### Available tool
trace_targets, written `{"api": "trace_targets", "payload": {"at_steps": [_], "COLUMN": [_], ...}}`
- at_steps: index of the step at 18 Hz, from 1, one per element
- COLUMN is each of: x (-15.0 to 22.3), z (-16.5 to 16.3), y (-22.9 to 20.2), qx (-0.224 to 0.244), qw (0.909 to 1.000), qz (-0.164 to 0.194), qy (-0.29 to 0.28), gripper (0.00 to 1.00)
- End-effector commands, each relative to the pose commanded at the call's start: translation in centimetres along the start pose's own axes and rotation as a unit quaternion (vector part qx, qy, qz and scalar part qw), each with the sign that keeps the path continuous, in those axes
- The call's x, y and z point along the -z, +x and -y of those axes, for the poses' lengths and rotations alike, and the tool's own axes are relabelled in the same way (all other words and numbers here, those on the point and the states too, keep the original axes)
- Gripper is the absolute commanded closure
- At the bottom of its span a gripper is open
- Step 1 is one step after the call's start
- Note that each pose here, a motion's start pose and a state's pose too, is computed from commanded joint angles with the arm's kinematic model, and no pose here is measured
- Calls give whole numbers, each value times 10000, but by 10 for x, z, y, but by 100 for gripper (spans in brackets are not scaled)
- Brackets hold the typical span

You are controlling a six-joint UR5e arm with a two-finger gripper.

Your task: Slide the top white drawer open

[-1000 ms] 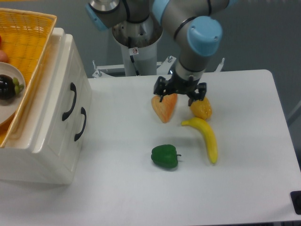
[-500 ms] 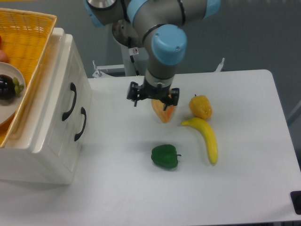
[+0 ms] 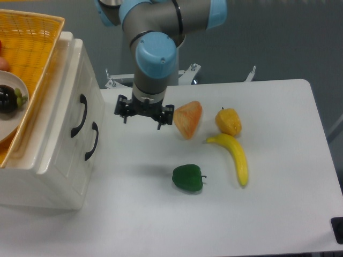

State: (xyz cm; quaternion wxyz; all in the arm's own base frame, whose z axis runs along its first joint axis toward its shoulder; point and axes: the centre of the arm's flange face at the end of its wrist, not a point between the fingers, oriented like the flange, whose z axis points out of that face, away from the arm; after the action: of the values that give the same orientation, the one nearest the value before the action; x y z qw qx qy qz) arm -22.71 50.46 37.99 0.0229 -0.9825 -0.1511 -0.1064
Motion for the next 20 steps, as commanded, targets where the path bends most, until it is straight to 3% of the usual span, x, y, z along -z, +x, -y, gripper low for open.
{"api": "trace_targets", "payload": {"at_steps": [8, 20], "x": [-5, 2], "z": [5, 9], "y": [32, 35], "qx": [-55, 262], "qw": [10000, 9983], "qz": [-4, -497], "qy": [-24, 178], "gripper": [0, 0]}}
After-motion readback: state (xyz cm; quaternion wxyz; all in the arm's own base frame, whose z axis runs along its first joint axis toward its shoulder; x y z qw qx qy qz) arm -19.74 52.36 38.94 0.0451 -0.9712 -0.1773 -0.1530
